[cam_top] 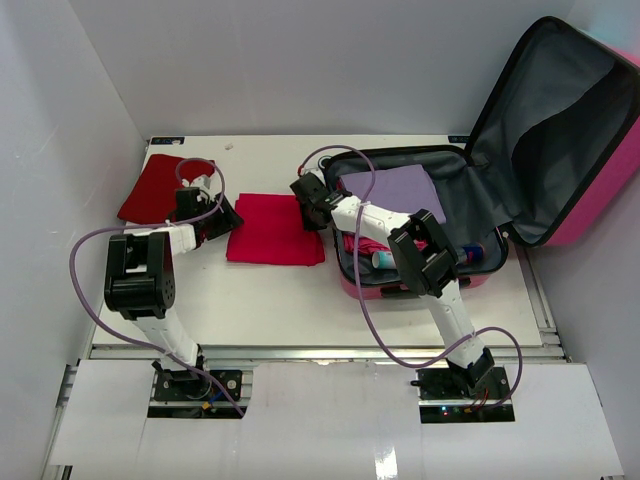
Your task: Pack the luggage
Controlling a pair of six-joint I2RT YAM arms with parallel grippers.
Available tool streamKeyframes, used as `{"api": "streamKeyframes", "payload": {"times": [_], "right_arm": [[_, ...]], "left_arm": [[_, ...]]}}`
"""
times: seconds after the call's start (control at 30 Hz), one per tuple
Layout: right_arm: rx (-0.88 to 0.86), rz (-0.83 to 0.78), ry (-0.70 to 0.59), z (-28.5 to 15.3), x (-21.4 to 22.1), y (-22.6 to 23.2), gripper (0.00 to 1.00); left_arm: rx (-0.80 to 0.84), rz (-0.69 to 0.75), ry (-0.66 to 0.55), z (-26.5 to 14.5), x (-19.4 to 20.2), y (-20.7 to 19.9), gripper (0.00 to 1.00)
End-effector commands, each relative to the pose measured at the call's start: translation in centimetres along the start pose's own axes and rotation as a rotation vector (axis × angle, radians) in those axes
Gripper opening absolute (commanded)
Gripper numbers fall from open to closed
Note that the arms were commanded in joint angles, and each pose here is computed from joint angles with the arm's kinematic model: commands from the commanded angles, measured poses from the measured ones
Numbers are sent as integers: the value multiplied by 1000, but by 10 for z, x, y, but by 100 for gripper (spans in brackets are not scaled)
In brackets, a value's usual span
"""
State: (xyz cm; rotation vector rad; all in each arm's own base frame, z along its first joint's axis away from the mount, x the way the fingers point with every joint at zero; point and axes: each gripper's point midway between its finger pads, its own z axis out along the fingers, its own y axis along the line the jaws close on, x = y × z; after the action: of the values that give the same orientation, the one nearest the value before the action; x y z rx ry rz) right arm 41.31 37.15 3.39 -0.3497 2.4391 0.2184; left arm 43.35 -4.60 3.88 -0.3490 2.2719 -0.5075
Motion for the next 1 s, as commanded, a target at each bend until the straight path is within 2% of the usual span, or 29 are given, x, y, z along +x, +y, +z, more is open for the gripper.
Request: {"api": "streamKeyframes", "payload": {"times": [0.0, 0.13, 0.27, 0.33, 0.37, 0.47, 0.5, 0.7, 0.97], "right_arm": [[91, -65, 74, -4, 20, -30, 15], [87, -66, 67, -5, 17, -29, 15], [87, -64, 60, -6, 15, -29, 15], [87, -61, 56, -8, 13, -29, 15], [87, -60, 54, -9, 12, -30, 15], [79, -59, 49, -11, 10, -28, 15], [75, -62, 43, -12, 7, -27, 15], [85, -76, -3, -30, -18, -26, 8], [95, -121, -90, -64, -40, -16, 8]], "left_arm": [[13, 13, 48, 5, 6, 0, 66], [18, 22, 57, 10, 3, -4, 60], [-9, 33, 79, 18, 9, -1, 45], [-8, 24, 90, 19, 14, 0, 28], [-13, 20, 96, 20, 16, 2, 25], [-6, 7, 100, 18, 18, -1, 3], [-4, 2, 98, 16, 17, -2, 0], [15, -11, 21, -11, -3, -19, 0], [-43, 64, -91, -38, -14, -51, 0]]}}
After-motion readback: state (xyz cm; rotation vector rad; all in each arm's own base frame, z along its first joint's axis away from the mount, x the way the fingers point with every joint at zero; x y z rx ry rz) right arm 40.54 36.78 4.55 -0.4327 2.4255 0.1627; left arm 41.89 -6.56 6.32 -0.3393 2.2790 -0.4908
